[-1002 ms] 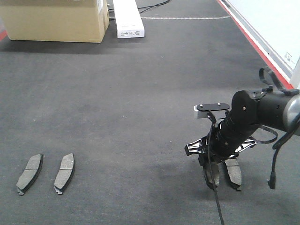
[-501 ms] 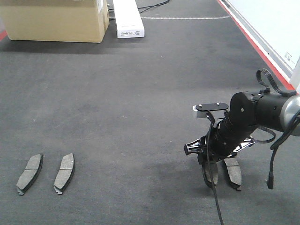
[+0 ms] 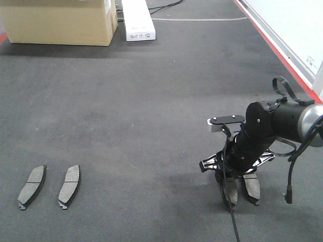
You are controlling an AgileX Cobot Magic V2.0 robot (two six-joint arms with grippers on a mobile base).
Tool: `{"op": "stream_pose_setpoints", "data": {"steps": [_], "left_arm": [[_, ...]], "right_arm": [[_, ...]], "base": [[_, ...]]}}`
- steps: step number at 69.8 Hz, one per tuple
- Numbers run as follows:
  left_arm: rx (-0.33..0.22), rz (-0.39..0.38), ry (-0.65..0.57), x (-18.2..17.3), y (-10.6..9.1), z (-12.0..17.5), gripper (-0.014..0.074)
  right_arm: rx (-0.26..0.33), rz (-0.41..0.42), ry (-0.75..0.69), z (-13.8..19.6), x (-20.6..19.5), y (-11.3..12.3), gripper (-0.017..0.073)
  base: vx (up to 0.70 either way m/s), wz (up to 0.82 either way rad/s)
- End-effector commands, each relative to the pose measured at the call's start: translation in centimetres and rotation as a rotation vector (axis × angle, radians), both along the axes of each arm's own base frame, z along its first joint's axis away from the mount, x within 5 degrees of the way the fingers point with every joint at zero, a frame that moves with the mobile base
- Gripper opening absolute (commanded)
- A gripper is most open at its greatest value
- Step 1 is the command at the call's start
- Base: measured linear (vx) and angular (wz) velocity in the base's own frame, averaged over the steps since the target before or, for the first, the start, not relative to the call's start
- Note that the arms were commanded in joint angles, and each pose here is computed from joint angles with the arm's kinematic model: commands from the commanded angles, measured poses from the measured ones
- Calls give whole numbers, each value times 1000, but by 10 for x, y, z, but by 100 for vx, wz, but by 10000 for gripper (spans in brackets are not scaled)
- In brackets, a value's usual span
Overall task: Move and align brake pads A on conveyor
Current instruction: 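Lower the right gripper's brake pad onto the carpet parallel to the lying pad, then open the right gripper to release the pad and lift away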
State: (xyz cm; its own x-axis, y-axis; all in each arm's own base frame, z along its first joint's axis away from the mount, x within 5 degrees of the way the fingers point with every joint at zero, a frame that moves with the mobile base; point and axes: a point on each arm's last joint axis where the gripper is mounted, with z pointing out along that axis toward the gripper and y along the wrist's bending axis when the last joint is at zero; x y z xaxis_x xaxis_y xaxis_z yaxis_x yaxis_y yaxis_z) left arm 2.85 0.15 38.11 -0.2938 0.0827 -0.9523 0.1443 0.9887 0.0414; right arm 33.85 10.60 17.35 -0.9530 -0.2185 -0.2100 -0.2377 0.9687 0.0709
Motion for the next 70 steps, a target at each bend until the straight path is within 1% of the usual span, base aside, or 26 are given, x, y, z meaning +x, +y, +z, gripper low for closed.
{"op": "stream_pose_setpoints", "data": {"steps": [1, 26, 32, 36, 39, 45, 62, 70], "left_arm": [[-19, -9, -78, 2, -1, 13, -6], [-19, -9, -78, 2, -1, 13, -6], [-19, -9, -78, 2, -1, 13, -6], [-19, -9, -78, 2, -1, 13, -6], [-19, -9, -78, 2, -1, 13, -6], [-19, -9, -78, 2, -1, 13, -6], [-19, -9, -78, 2, -1, 13, -6], [-19, -9, -78, 2, -1, 13, -6]], "right_arm": [[20, 7, -94, 24, 5, 1, -3], [21, 20, -110, 25, 6, 1, 4], [24, 22, -111, 25, 6, 1, 28], [26, 29, -113, 25, 6, 2, 62], [27, 34, -117, 25, 7, 2, 92], [30, 46, -122, 25, 7, 2, 185], [53, 41, -129, 27, 7, 4, 538], [62, 38, -151, 32, 6, 4, 650]], "base": [[0, 0], [0, 0], [0, 0], [0, 0], [0, 0], [0, 0], [0, 0], [0, 0]]}}
